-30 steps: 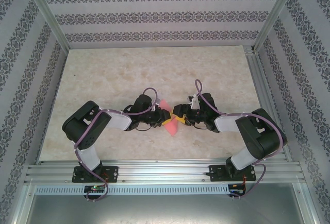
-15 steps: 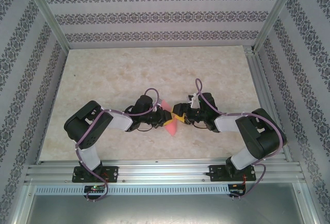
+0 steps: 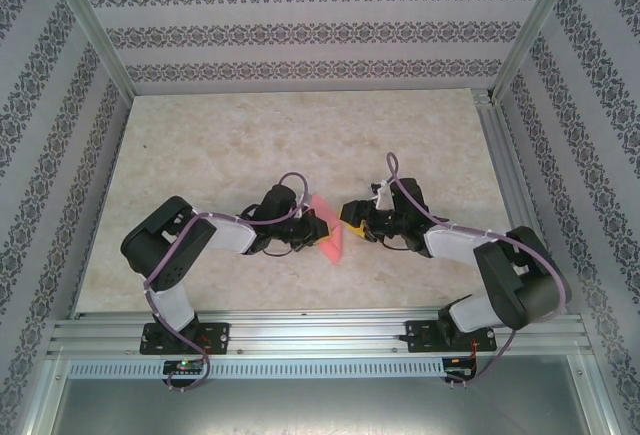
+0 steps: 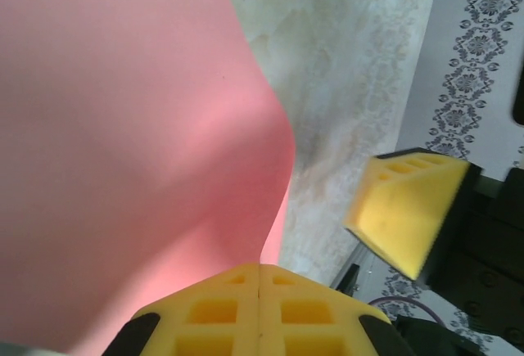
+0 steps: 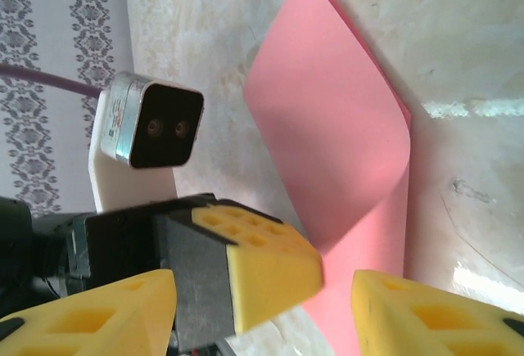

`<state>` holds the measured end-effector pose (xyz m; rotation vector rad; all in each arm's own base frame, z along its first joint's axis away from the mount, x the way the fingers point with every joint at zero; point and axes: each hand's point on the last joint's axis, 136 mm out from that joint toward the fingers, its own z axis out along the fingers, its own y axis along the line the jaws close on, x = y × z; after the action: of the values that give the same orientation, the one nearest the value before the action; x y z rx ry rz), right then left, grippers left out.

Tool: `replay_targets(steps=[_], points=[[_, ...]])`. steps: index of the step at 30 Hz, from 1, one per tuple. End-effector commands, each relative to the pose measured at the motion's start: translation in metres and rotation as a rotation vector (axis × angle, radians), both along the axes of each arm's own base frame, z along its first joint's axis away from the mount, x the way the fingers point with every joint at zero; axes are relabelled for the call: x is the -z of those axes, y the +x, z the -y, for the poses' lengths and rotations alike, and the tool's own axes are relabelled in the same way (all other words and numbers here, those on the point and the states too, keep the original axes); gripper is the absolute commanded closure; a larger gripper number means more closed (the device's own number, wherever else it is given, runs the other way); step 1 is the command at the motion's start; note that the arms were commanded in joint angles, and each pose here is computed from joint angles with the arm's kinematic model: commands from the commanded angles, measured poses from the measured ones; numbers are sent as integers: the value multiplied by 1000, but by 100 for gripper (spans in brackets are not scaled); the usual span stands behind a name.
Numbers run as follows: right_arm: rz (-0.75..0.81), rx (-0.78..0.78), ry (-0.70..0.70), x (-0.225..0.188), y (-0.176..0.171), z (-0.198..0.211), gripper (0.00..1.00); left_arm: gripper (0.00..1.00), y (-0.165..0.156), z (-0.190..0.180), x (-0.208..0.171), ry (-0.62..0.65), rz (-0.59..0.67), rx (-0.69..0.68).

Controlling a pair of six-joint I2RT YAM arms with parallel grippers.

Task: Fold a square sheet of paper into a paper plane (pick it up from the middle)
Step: Third fold the triangle at the center of the table.

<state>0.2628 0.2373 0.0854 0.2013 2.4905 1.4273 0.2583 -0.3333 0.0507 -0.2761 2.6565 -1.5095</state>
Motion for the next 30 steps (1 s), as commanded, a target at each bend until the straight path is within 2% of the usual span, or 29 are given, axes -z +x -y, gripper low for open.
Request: replay_targets(steps=[1, 9, 16, 30], points=[[36, -31, -110, -1, -5, 11, 43, 100, 10, -7, -13, 43, 82, 36], [22, -107, -135, 2, -21, 2, 58, 100, 15, -14, -2, 121, 107, 116], [2, -145, -159, 10, -24, -11, 73, 100, 24, -23, 9, 152, 102, 125], [-35, -210, -156, 22, -28, -35, 79, 100, 33, -22, 20, 174, 99, 177]])
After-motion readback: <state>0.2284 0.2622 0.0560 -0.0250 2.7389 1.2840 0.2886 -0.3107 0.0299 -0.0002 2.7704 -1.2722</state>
